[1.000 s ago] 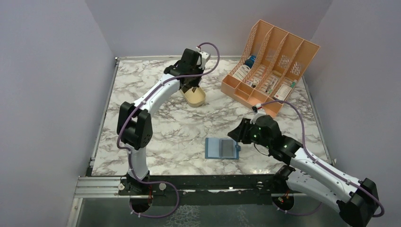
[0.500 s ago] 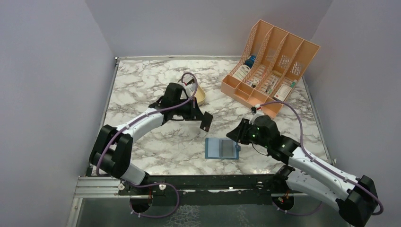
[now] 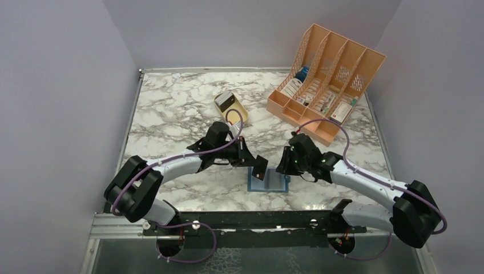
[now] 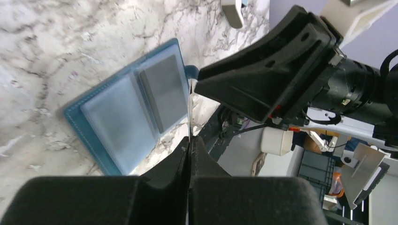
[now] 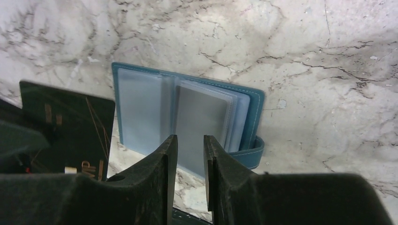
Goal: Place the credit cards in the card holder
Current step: Insert the credit card into the card holder.
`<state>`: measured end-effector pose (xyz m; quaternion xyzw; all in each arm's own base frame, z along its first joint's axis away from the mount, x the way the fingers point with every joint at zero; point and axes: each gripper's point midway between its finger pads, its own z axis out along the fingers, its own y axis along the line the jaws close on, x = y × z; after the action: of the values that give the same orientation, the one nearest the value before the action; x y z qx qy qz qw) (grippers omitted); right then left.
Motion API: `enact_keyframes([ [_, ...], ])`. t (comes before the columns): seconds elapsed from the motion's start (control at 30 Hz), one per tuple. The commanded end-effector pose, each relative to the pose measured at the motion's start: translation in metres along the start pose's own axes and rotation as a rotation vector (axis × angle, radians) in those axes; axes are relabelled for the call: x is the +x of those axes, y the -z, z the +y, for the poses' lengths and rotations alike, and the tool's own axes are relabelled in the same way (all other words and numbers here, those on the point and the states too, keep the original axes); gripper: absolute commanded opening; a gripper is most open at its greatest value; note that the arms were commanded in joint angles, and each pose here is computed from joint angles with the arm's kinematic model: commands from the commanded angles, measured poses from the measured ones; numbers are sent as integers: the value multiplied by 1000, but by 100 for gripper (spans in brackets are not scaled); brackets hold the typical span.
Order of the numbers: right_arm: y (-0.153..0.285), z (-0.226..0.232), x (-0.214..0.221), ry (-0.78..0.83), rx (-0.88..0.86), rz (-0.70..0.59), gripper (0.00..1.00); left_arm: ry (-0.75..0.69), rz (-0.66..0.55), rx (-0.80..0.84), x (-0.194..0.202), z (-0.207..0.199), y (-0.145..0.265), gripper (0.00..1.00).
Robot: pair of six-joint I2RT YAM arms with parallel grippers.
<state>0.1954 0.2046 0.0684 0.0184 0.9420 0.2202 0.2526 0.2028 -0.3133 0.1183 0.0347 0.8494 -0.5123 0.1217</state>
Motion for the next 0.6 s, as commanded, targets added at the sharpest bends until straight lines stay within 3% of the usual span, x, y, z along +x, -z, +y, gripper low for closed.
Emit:
enact_keyframes([
  [0.0,-7,-17,9,52,86,45,26,15,-29,-2,5,-3,-12,0],
  [0.57,-25,-47,43,37,147,111,14,60,36,-136,39,44,-39,0],
])
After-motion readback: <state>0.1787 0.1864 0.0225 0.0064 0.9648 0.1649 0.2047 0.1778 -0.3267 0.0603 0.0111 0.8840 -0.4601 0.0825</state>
